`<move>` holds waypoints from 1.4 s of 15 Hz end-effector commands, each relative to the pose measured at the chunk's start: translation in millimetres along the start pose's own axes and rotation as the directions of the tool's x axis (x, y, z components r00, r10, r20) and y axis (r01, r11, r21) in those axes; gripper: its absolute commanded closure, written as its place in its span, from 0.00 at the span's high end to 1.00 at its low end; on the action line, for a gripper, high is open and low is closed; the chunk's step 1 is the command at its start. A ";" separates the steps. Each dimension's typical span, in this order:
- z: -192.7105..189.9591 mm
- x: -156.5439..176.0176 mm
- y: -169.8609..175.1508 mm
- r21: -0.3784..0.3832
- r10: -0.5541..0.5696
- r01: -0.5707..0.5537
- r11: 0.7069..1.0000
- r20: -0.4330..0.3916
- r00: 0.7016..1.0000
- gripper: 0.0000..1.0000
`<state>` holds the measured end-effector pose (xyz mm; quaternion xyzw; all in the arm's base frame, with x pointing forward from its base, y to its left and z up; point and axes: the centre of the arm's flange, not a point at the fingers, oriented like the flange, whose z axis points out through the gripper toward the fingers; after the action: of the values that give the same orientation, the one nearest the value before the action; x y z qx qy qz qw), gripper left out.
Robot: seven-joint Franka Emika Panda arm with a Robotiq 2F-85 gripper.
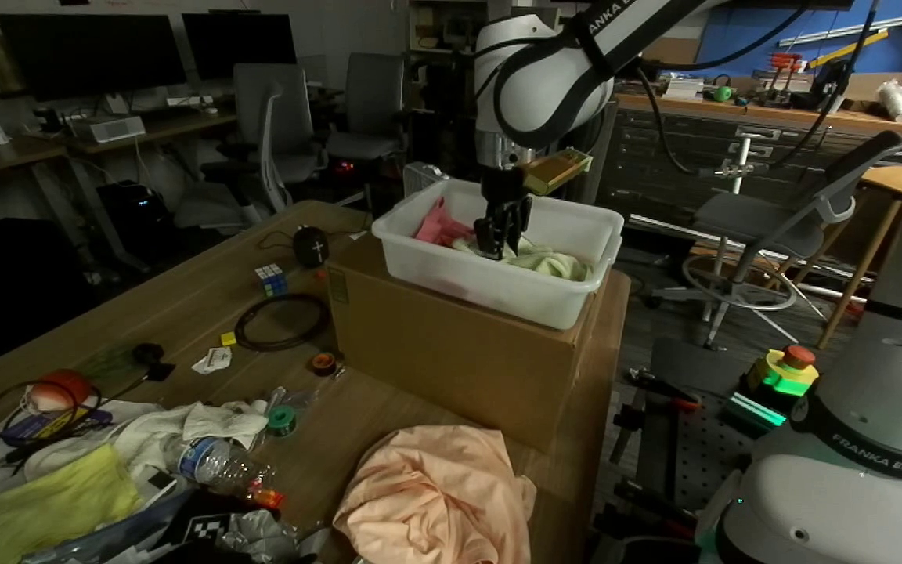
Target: Remove the clothes from the box and put them on the table
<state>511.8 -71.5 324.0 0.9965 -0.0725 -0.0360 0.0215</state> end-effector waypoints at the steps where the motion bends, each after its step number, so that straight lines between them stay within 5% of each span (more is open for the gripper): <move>1: 0.5 4.4 3.0 0.012 -0.007 0.007 1.000 -0.023 1.000 0.19; 2: 0.4 3.7 2.8 0.012 -0.007 0.007 1.000 -0.023 1.000 0.11; 6: -5.1 -2.5 1.4 -0.002 -0.004 0.004 1.000 -0.020 1.000 0.04; 13: -42.4 -20.4 1.0 -0.053 -0.043 0.040 0.998 -0.063 0.997 0.09; 21: -126.3 -62.0 -3.2 -0.140 -0.110 0.077 0.987 -0.247 0.963 0.08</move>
<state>485.6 -66.3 419.2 0.9954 -0.0285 0.0499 0.0767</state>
